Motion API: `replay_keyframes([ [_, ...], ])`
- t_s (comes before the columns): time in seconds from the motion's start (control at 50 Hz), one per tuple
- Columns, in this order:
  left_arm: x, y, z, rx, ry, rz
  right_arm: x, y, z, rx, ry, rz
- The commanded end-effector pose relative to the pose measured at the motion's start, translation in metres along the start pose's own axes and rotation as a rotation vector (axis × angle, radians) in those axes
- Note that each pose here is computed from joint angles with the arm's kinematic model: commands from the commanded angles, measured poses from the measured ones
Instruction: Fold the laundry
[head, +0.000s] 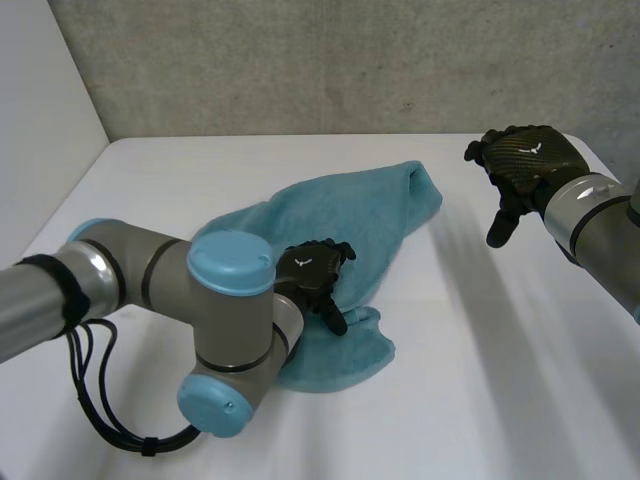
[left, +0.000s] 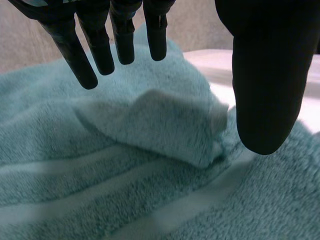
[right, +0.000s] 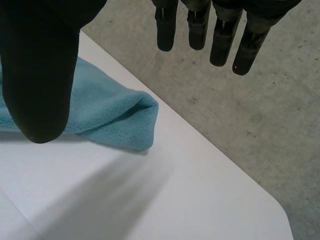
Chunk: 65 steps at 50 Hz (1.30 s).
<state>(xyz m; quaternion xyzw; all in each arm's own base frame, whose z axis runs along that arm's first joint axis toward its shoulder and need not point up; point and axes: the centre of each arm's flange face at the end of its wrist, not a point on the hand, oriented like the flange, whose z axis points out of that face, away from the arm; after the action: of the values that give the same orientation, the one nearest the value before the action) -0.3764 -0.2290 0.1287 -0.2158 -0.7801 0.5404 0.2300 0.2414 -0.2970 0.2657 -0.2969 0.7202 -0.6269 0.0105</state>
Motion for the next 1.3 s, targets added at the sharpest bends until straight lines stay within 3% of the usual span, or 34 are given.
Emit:
replay_keyframes([
  [0.02, -0.002, 0.010, 0.013, -0.011, -0.002, 0.029, 0.001, 0.003, 0.002, -0.008, 0.000, 0.002],
  [0.14, -0.004, 0.007, 0.018, 0.017, -0.017, 0.087, 0.000, 0.006, 0.004, -0.019, -0.002, 0.001],
  [0.34, -0.017, -0.010, 0.022, 0.113, -0.118, 0.081, -0.001, 0.009, 0.006, -0.027, -0.006, 0.001],
  [0.5, -0.032, -0.053, -0.006, 0.179, -0.173, 0.139, 0.009, 0.013, 0.013, -0.036, 0.013, 0.015],
  [0.6, -0.037, -0.089, -0.046, 0.242, -0.194, 0.200, 0.010, 0.020, 0.021, -0.055, 0.009, 0.041],
  [0.68, -0.036, -0.109, -0.074, 0.296, -0.201, 0.217, 0.001, 0.036, 0.030, -0.096, -0.017, 0.149],
  [0.82, -0.033, -0.138, -0.112, 0.391, -0.209, 0.225, -0.024, 0.055, 0.035, -0.156, -0.167, 0.501],
  [0.9, -0.031, -0.151, -0.131, 0.433, -0.211, 0.231, -0.062, 0.076, 0.037, -0.250, -0.273, 0.686],
  [1.06, -0.022, -0.180, -0.174, 0.541, -0.196, 0.220, -0.083, 0.093, 0.053, -0.254, -0.202, 0.734],
  [1.2, -0.009, -0.198, -0.204, 0.635, -0.144, 0.218, -0.086, 0.087, 0.068, -0.096, -0.016, 0.698],
  [1.3, -0.004, -0.208, -0.221, 0.688, -0.121, 0.217, -0.085, 0.075, 0.077, -0.019, -0.003, 0.697],
])
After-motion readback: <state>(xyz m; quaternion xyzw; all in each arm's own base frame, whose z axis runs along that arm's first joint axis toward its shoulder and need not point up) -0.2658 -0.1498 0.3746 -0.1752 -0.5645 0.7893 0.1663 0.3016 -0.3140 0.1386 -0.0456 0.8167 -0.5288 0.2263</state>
